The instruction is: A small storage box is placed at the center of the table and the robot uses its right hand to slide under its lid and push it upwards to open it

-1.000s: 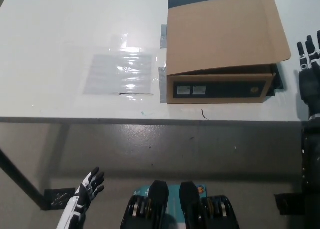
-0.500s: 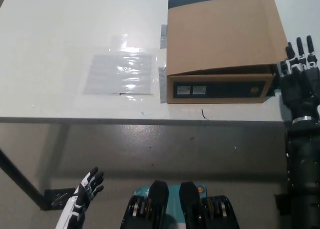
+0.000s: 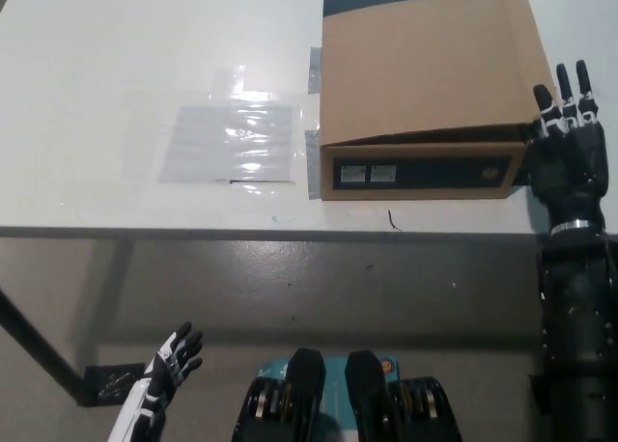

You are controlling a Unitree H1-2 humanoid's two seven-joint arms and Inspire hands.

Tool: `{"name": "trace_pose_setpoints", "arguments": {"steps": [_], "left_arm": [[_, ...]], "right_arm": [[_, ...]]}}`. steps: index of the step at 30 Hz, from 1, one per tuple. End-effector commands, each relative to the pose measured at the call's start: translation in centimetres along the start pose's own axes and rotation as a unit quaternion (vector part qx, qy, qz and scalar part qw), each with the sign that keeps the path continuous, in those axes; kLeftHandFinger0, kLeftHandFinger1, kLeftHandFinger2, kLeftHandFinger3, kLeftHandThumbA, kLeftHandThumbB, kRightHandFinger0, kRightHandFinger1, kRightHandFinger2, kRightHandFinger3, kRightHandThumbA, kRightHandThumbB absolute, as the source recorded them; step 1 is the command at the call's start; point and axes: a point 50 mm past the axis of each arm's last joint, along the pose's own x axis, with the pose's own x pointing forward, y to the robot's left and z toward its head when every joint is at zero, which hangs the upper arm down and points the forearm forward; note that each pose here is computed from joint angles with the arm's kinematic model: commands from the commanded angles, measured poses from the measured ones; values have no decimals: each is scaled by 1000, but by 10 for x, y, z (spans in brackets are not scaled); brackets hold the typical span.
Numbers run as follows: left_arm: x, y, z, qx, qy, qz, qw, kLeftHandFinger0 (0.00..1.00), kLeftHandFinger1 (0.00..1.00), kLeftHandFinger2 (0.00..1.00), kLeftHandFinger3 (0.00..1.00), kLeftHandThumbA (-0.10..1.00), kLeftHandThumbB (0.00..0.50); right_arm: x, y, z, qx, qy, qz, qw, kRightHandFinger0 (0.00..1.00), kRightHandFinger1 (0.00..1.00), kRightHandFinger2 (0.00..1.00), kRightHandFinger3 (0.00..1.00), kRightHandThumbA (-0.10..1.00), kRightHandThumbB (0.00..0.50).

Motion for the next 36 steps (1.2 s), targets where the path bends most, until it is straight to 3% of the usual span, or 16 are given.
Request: {"name": "trace_pose_setpoints", "arguments": {"steps": [1, 16, 21, 27, 30, 36], "left_arm": [[3, 3, 6, 9, -25, -10, 1000, 1000, 1000, 1000, 1000, 1000, 304], [2, 2, 3, 7, -24, -12, 1000, 1000, 1000, 1000, 1000, 1000, 306], [0, 3, 3, 4, -25, -9, 1000, 1000, 1000, 1000, 1000, 1000, 288], [0, 2, 2, 4, -23, -8, 1000, 1000, 1000, 1000, 1000, 1000, 305], [0, 1, 3, 5, -21, -8, 1000, 1000, 1000, 1000, 1000, 1000, 320], [2, 2, 3, 7, -25, -9, 1000, 1000, 1000, 1000, 1000, 1000, 322]], "right_arm": [[18, 43, 14, -4, -25, 56, 998, 1000, 1000, 1000, 1000, 1000, 378], [16, 72, 25, 3, -34, 78, 996, 1000, 1000, 1000, 1000, 1000, 377], [15, 71, 9, 15, -19, 74, 997, 1000, 1000, 1000, 1000, 1000, 362], [16, 71, -14, 50, 3, 58, 997, 1000, 1000, 1000, 1000, 1000, 363], [16, 68, -29, 63, 17, 45, 997, 1000, 1000, 1000, 1000, 1000, 325], [17, 79, -49, 77, 26, 42, 996, 1000, 1000, 1000, 1000, 1000, 346]]}}
